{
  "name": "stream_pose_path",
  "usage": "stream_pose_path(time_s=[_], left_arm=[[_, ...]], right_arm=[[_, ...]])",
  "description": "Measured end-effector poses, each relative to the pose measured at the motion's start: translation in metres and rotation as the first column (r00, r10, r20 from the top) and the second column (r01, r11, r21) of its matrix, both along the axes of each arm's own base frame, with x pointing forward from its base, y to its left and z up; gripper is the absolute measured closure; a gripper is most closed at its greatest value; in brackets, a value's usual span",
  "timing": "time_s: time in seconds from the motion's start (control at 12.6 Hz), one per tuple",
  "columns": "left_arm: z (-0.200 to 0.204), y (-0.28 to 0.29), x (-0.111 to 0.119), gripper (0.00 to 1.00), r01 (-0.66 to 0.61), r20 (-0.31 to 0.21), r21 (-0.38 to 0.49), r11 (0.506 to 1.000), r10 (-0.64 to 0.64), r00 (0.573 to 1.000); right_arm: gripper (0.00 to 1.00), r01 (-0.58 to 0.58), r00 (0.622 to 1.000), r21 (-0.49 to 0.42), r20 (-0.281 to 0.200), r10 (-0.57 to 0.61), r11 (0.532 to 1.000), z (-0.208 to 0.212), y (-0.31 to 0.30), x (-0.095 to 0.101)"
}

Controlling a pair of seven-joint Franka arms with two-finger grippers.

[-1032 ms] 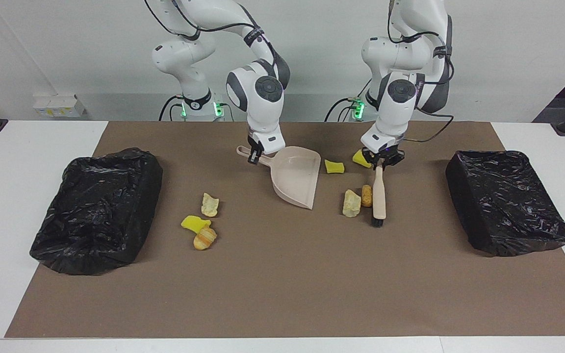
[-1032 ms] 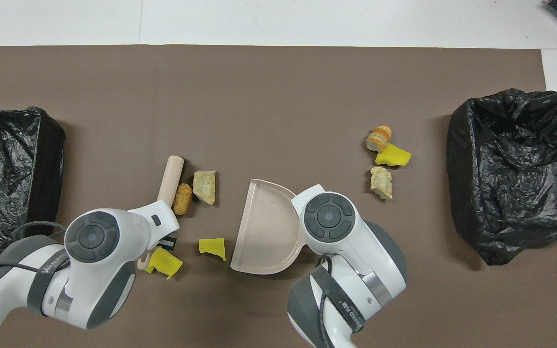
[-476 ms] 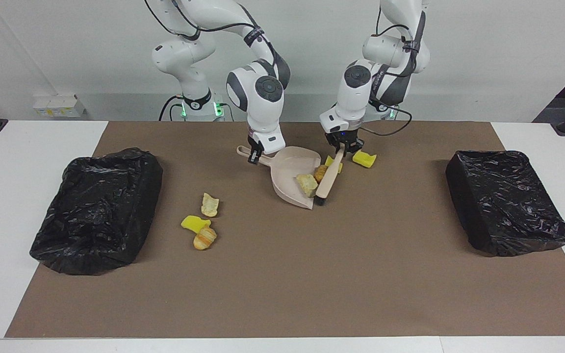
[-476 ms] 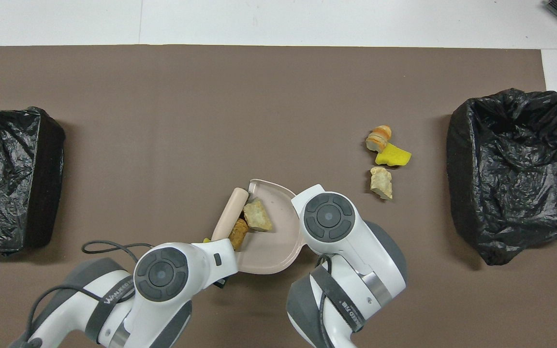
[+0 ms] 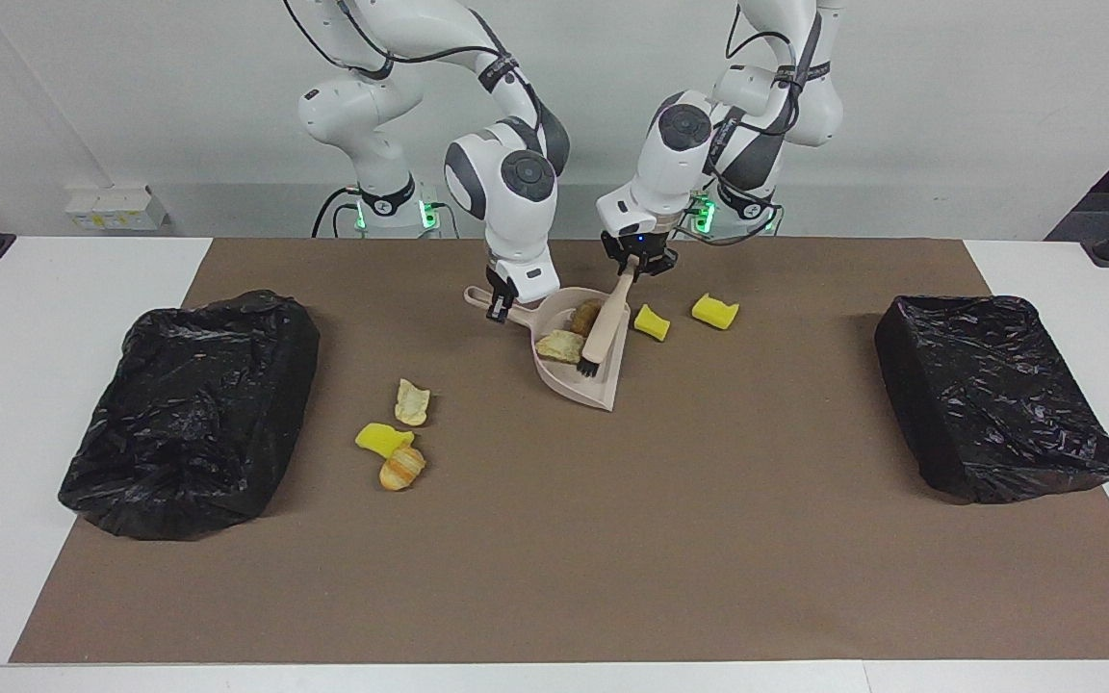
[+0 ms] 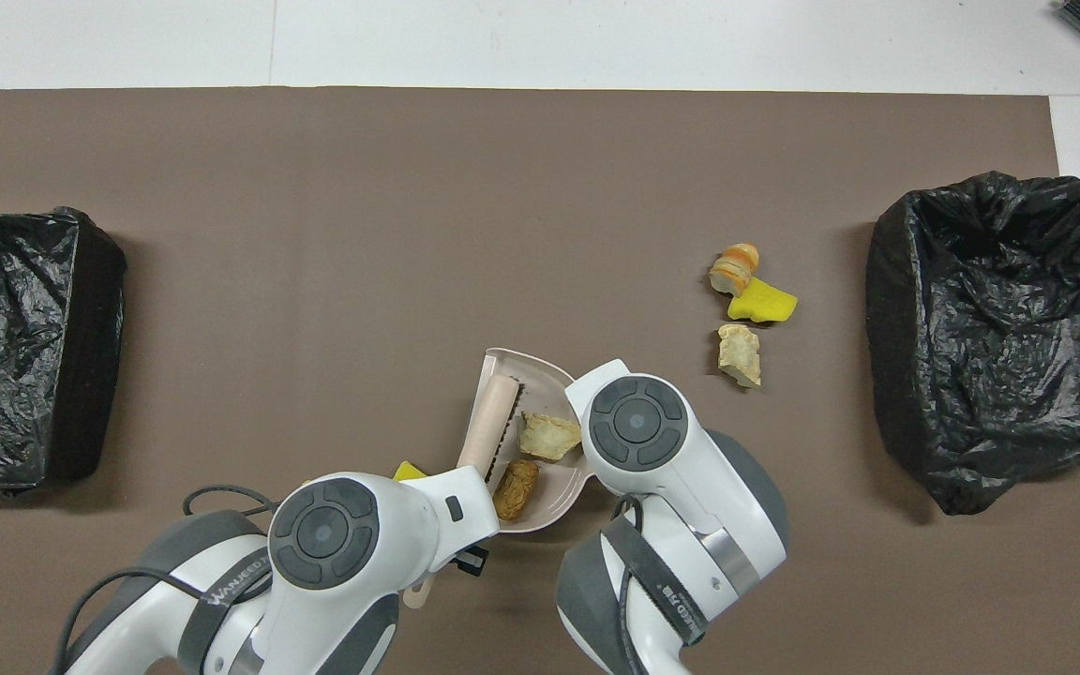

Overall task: Sweep and dump trash in bin
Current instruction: 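Sweep the bread and cracker bits into the dustpan with the left gripper, then move the brush behind the yellow sponge pieces with the left gripper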

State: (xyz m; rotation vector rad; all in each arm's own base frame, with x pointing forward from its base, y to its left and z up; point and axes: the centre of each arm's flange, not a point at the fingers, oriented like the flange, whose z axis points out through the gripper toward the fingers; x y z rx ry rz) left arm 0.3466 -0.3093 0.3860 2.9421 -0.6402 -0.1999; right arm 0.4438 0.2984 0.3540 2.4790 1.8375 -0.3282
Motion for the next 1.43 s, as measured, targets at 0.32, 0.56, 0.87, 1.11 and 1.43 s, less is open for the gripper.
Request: stream_pose_path(time_s=[0.32, 0.56, 0.87, 1.11, 1.43], left_arm=[[0.033, 0.053, 0.020, 0.74, -0.170, -0.076, 0.066, 0.983, 0.175, 0.982], [0.037, 0.082, 0.007, 0.74, -0.342, -0.086, 0.191, 0.920, 0.363, 0.928], [0.018, 0.133, -0.002, 0.74, -0.457, -0.086, 0.264, 0.849, 0.493, 0.866], [0.007, 0.167, -0.014, 0.74, -0.476, -0.084, 0.314, 0.821, 0.523, 0.848], [-0.010, 0.181, -0.039, 0.74, -0.501, -0.081, 0.356, 0.788, 0.561, 0.824]], right_arm=[[0.68, -0.044, 0.999, 0.008, -0.004, 0.044, 0.999, -0.001, -0.001, 0.001], [0.68, -0.112, 0.994, 0.022, 0.009, 0.112, 0.993, -0.004, -0.006, 0.008], [0.68, -0.191, 0.981, 0.012, 0.030, 0.190, 0.982, -0.006, -0.010, 0.014], [0.68, -0.201, 0.979, 0.005, 0.027, 0.201, 0.980, -0.009, -0.010, 0.015], [0.68, -0.201, 0.979, 0.004, 0.027, 0.201, 0.980, -0.010, -0.010, 0.015]])
